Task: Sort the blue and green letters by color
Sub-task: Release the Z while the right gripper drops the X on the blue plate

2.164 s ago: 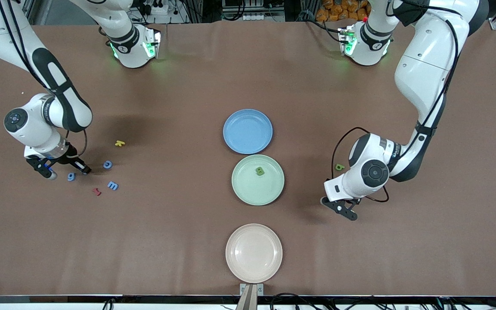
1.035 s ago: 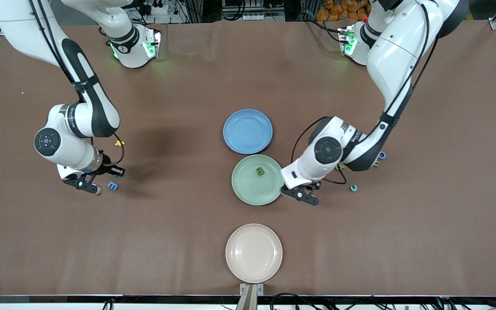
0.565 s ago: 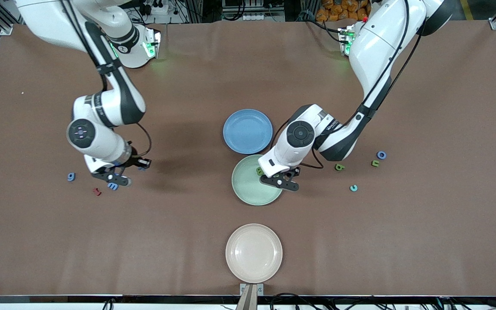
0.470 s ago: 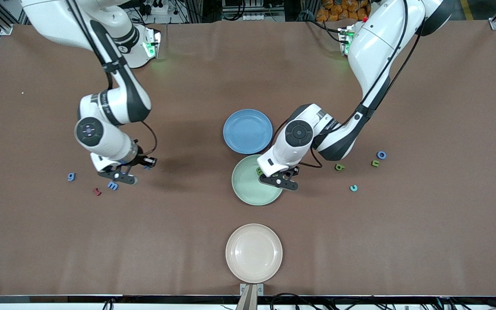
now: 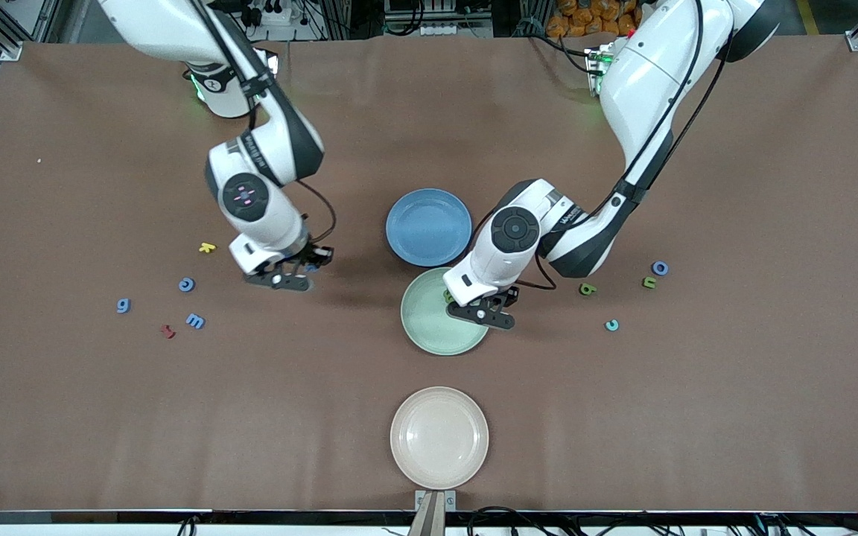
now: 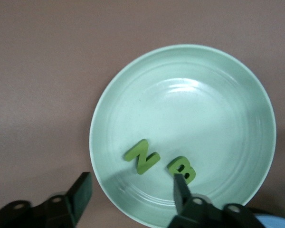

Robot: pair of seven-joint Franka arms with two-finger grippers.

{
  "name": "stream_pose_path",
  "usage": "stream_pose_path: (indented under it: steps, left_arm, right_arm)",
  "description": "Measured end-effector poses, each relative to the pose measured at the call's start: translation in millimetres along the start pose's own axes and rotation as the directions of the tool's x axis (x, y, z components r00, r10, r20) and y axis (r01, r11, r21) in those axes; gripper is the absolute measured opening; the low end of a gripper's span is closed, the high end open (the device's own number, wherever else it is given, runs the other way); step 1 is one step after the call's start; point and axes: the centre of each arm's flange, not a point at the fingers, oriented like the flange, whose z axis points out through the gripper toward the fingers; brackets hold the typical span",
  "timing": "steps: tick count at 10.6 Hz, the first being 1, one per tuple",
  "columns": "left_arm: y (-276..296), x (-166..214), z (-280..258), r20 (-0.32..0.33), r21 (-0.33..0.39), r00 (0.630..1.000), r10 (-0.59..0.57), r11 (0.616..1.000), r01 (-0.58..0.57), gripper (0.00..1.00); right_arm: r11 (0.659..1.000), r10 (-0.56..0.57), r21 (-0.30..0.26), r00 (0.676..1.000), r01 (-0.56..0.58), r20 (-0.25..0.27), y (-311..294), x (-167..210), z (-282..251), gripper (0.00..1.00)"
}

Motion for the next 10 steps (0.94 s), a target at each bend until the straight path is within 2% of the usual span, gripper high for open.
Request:
stream_pose_path:
  steps: [2, 3, 6, 10]
  left_arm:
    - [-12.9, 10.0, -10.9, -0.022, 0.002, 1.000, -0.019, 1.000, 0.019, 1.00]
    - [-28.1, 15.8, -18.2, -0.024, 0.017, 1.000, -0.020, 1.000, 0.020, 1.00]
    - [-85.7, 25.6, -38.9, 0.030, 0.068, 0.998, 0.050, 0.996, -0.052, 1.00]
    - [-123.0, 5.0, -42.0, 0.079, 0.098, 0.992, 0.098, 0.990, -0.106, 1.00]
  right_arm:
    - [1.000, -0.015, -0.005, 1.000, 0.015, -0.004, -44.9, -37.2, 1.3, 0.29]
    - [1.000, -0.014, -0.003, 1.000, 0.014, -0.011, -65.4, -54.0, -0.9, 0.29]
    - [1.000, -0.007, 0.024, 0.999, 0.008, -0.041, -120.5, -96.9, -16.5, 0.29]
    - [1.000, -0.010, 0.007, 0.999, 0.010, -0.032, -168.1, -149.0, 2.9, 0.29]
